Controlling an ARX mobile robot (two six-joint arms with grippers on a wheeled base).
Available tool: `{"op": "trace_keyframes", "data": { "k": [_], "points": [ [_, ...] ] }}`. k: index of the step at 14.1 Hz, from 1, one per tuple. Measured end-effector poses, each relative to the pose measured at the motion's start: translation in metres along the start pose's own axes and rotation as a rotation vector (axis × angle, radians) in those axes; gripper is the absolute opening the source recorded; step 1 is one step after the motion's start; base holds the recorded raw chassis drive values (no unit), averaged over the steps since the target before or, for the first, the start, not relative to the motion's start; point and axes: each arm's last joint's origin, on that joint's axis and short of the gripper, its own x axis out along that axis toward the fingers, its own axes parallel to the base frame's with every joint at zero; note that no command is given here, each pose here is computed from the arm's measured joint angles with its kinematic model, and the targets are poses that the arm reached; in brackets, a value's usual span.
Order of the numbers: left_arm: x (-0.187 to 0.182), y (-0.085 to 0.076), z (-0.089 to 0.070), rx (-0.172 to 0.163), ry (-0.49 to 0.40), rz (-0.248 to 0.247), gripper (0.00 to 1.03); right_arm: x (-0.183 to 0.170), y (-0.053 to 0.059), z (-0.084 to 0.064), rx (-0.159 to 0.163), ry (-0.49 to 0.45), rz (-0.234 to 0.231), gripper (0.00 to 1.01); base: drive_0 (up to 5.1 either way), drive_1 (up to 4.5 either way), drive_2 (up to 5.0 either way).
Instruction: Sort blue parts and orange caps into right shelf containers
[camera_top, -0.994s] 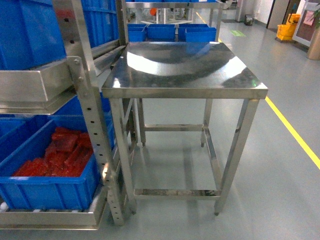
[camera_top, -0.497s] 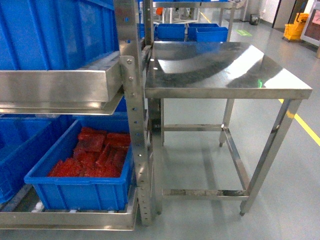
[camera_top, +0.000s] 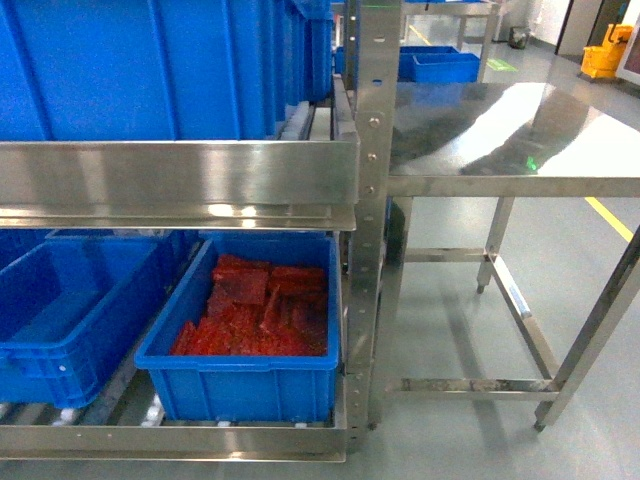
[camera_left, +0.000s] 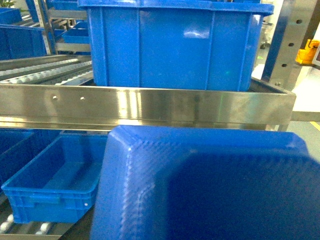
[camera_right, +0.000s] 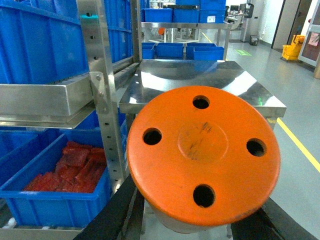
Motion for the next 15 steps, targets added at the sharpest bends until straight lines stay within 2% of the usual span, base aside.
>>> {"op": "trace_keyframes", "data": {
  "k": [15],
  "points": [
    [0.0000,0.0000,0.0001,0.000,-0.001,0.000,0.43,0.0000,0.0000,0.0002,0.000,-0.002,0.000,0.42,-5.1,2.27,2.3]
  ]
}}
